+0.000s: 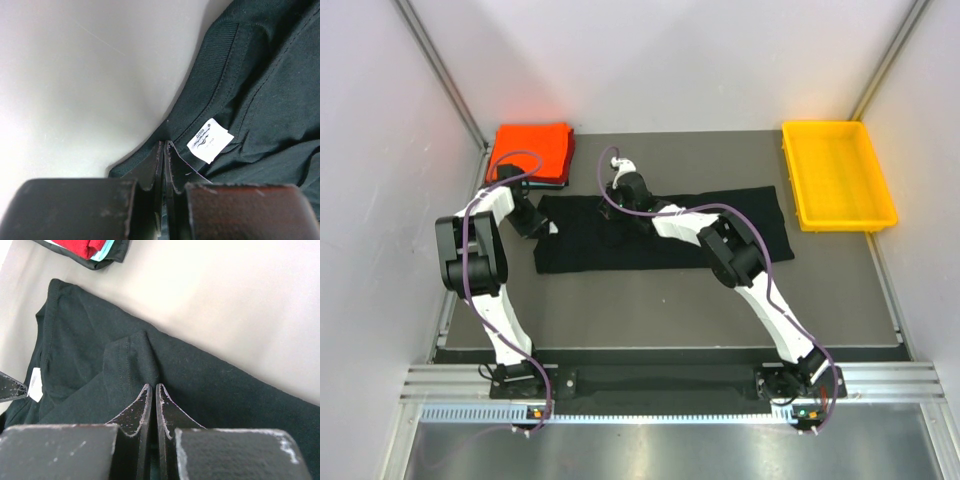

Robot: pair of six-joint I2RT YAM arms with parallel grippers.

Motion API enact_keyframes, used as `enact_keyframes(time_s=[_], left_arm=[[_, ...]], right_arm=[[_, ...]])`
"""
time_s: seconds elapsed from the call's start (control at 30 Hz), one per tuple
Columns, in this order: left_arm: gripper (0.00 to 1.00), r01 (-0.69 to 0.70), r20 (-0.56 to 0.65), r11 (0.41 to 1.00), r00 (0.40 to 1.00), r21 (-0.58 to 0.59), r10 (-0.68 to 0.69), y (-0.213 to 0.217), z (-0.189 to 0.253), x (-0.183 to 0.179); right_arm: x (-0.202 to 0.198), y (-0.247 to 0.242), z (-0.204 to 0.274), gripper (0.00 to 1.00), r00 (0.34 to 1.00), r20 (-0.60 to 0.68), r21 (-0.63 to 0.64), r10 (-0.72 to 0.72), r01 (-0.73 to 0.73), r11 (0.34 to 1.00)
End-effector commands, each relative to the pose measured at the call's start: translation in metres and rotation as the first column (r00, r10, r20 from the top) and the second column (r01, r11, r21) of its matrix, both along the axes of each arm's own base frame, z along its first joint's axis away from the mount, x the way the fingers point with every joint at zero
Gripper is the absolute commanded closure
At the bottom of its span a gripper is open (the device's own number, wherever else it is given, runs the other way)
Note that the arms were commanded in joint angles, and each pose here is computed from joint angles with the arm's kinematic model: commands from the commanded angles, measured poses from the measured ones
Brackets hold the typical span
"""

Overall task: Fold and stack the t-shirts
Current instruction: Fold the tshirt

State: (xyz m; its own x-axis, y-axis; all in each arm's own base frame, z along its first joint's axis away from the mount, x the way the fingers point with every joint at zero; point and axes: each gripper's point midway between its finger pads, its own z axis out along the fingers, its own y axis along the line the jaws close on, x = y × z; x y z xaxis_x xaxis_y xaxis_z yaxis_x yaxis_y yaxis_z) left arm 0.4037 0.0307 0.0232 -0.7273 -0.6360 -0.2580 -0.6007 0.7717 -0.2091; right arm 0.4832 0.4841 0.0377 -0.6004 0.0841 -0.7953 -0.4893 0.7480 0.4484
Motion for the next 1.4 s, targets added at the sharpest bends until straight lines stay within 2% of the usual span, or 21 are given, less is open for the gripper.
enact_keyframes(time_s=[0.0,0.13,0.7,0.93,1.07,1.17,1.2,1.23,1.37], left_arm=[[0.96,-0.013,-0.066,0.997,0.998,0.075,0.018,0.018,-0.016,-0.01],[0.96,-0.01,-0.065,0.997,0.998,0.078,0.015,0.018,-0.016,-0.01],[0.91,-0.011,-0.054,0.997,0.998,0.078,0.015,0.019,-0.009,-0.006],[0.74,-0.018,0.036,0.993,0.999,0.116,0.014,0.026,0.046,0.012],[0.72,-0.075,0.042,0.979,0.997,0.19,0.069,0.039,0.068,-0.001],[0.74,-0.096,0.06,0.976,0.995,0.193,0.085,0.038,0.079,-0.016],[0.75,-0.082,0.054,0.983,0.996,0.162,0.074,0.03,0.076,-0.023],[0.76,-0.076,0.085,0.988,0.994,0.136,0.064,0.024,0.085,-0.026],[0.82,-0.008,0.134,1.0,0.991,0.003,0.007,-0.008,0.092,-0.042]], right_arm=[[0.015,-0.011,0.055,1.0,0.995,0.07,0.047,-0.065,0.061,0.997],[0.019,-0.019,0.051,1.0,0.992,0.061,0.035,-0.112,0.11,0.993],[0.022,-0.024,0.045,1.0,0.988,0.038,0.02,-0.147,0.146,0.989],[0.018,-0.023,0.041,1.0,0.99,0.016,0.021,-0.137,0.137,0.99],[0.014,-0.018,0.054,0.87,0.994,0.014,0.044,-0.105,0.104,0.994],[0.012,-0.02,0.071,0.75,0.995,0.019,0.056,-0.098,0.097,0.994],[0.01,-0.021,0.074,0.68,0.995,0.014,0.055,-0.098,0.097,0.994],[0.011,-0.025,0.077,0.66,0.995,0.011,0.053,-0.103,0.102,0.993],[0.003,-0.036,0.107,0.63,0.997,0.003,0.075,-0.08,0.08,0.994]])
